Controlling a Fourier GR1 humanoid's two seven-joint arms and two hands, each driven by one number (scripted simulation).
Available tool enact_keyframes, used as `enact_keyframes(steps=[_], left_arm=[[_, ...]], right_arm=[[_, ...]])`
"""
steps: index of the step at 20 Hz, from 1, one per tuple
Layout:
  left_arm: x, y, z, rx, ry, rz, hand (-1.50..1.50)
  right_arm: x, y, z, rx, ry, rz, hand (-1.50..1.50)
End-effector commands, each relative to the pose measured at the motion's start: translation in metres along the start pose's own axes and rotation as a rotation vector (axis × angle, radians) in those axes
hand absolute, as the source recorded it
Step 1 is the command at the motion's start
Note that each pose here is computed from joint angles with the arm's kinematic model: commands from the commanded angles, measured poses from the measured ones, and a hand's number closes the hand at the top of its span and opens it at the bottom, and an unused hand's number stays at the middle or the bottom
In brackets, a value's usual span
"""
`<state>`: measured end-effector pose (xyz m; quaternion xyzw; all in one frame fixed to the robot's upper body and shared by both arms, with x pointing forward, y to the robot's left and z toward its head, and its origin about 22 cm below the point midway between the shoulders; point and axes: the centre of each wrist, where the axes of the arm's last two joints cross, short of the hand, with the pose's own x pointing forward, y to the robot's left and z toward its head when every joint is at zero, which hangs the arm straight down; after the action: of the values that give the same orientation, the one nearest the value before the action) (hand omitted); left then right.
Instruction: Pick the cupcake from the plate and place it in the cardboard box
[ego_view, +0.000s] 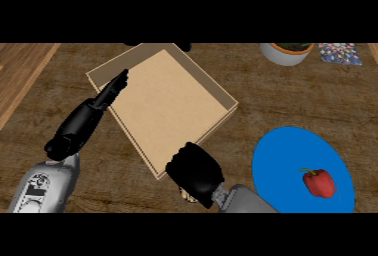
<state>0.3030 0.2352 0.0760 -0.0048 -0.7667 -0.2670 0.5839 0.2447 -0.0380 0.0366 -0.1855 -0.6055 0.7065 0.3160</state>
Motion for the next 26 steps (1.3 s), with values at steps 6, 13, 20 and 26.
enact_keyframes(steps=[6,13,20,26], left_arm=[[-0.002,-0.006,-0.004,-0.014,0.001,0.007,0.0],[-0.002,0.0,-0.011,-0.007,0.012,-0.007,0.0],[-0.005,0.007,-0.011,0.019,0.017,0.0,0.0],[-0.004,0.015,-0.002,0.03,0.042,0.002,0.0]], right_arm=[[0.057,-0.059,-0.029,-0.267,-0.1,0.084,1.5],[0.063,-0.109,-0.033,-0.514,0.077,-0.117,1.5],[0.046,-0.158,-0.063,-0.665,0.351,-0.255,1.5],[0.032,-0.192,-0.091,-0.71,0.462,-0.297,1.5]])
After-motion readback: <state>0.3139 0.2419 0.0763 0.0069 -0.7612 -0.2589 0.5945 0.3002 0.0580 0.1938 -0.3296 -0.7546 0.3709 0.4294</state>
